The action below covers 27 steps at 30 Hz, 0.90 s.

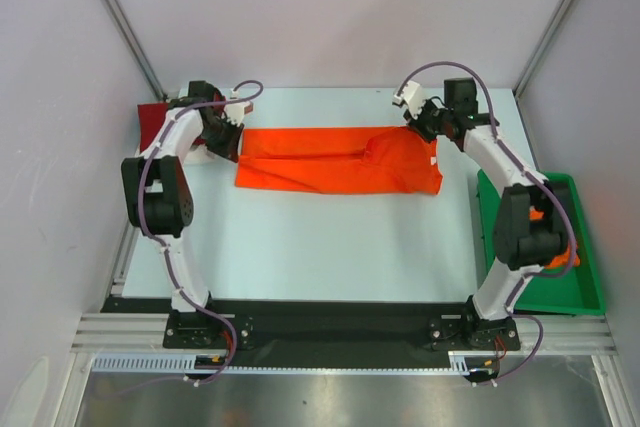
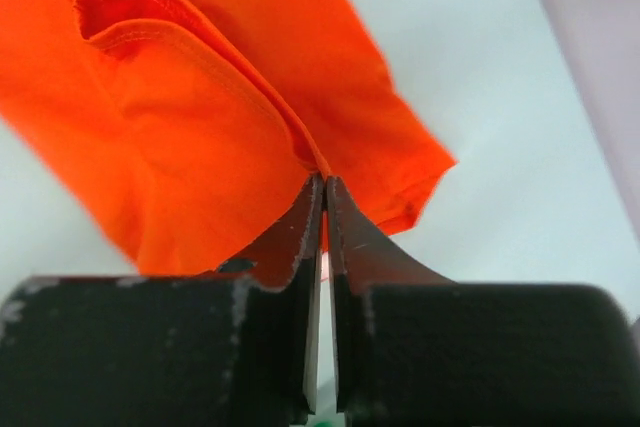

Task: Fold and stack the t-shirts
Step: Fold the tshirt

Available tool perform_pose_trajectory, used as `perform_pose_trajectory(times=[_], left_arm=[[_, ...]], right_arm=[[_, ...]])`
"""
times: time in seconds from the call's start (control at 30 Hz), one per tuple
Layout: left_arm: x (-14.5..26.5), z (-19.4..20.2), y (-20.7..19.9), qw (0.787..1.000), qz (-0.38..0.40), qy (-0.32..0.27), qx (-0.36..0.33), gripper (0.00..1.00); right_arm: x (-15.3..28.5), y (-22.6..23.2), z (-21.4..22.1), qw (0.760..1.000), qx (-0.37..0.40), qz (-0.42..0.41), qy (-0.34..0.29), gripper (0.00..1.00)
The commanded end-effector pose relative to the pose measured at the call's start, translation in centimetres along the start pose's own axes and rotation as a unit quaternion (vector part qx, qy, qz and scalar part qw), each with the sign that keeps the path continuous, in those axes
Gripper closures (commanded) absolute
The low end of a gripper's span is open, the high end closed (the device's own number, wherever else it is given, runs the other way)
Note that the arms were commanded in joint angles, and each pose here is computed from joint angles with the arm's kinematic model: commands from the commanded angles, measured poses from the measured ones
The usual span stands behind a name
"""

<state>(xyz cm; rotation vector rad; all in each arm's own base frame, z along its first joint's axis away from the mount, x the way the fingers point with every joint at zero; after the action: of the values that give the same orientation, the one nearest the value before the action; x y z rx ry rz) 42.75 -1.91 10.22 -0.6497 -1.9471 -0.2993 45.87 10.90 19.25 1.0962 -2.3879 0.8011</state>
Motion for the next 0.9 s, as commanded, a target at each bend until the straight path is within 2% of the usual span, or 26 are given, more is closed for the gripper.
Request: perform_pose_trajectory(times=[0.0,0.03,0.07,0.1,0.13,0.17,0.2,0.23,0.27,0.3,0.47,0.6,0.87], left_arm=[[0.6,-3.0,1.7,1.000,-0.007,-0.016,0.025,0.74],[1.2,-4.1,2.1,0.999,-0.014,-0.027,0.023,0.67],[2.1,-4.7,2.0,0.999,-0.017,-0.042,0.021,0.66],[3.0,-5.3,1.8,0.998,-0.024,-0.060,0.016,0.64],[2.4,-3.8,1.0,0.998,-0.018,-0.045,0.026,0.60],[4.4,-4.1,0.0,0.997,-0.020,-0.071,0.017,0.58],[4.8,-4.4,-0.1,0.995,-0.029,-0.092,0.007,0.56],[3.6,-2.2,-1.1,0.997,-0.019,-0.075,0.009,0.53],[3.8,-2.0,-1.3,0.996,-0.027,-0.082,-0.001,0.51],[4.2,-2.0,-1.4,0.995,-0.036,-0.096,-0.013,0.50],[1.3,1.3,-1.3,0.998,-0.032,-0.040,-0.047,0.50],[0.5,2.4,-0.6,0.994,-0.032,-0.009,-0.100,0.51],[0.2,3.3,-1.2,0.989,0.008,0.028,-0.143,0.55]], right_arm=[[-1.4,-5.1,-2.5,0.997,-0.003,0.072,-0.041,0.92],[-1.9,-5.4,-2.2,0.997,-0.006,0.072,-0.035,0.81],[-1.4,-6.1,-3.7,0.995,0.000,0.087,-0.047,0.67],[-0.7,-6.7,-4.3,0.993,-0.004,0.108,-0.051,0.62],[1.0,-7.0,-5.7,0.990,-0.005,0.126,-0.069,0.57],[1.6,-6.5,-6.0,0.988,-0.027,0.128,-0.076,0.53],[2.1,-6.0,-6.4,0.988,-0.035,0.125,-0.082,0.51],[2.3,-5.5,-6.4,0.988,-0.045,0.121,-0.084,0.50],[2.8,-4.6,-7.0,0.988,-0.054,0.116,-0.090,0.49],[2.3,-3.5,-5.7,0.989,-0.068,0.104,-0.073,0.48],[0.6,0.2,-1.6,0.984,-0.166,0.062,-0.025,0.48],[-0.1,2.4,-0.6,0.985,-0.169,0.032,-0.011,0.48],[-0.2,2.3,-0.1,0.984,-0.174,0.039,-0.005,0.48]])
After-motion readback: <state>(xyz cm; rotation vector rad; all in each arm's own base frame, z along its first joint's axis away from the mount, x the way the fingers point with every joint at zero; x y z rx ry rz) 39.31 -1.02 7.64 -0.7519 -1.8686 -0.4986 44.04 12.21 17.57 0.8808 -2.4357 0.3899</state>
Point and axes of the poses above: each gripper's point midway between its finger pads, its own x axis back along the fingers, its own y axis along the line the jaws close on, z = x × y, the point moved 2 cm from there along x, back along the fingers, and after that the axes turned 2 degrees about -x, right-handed, at the moved point
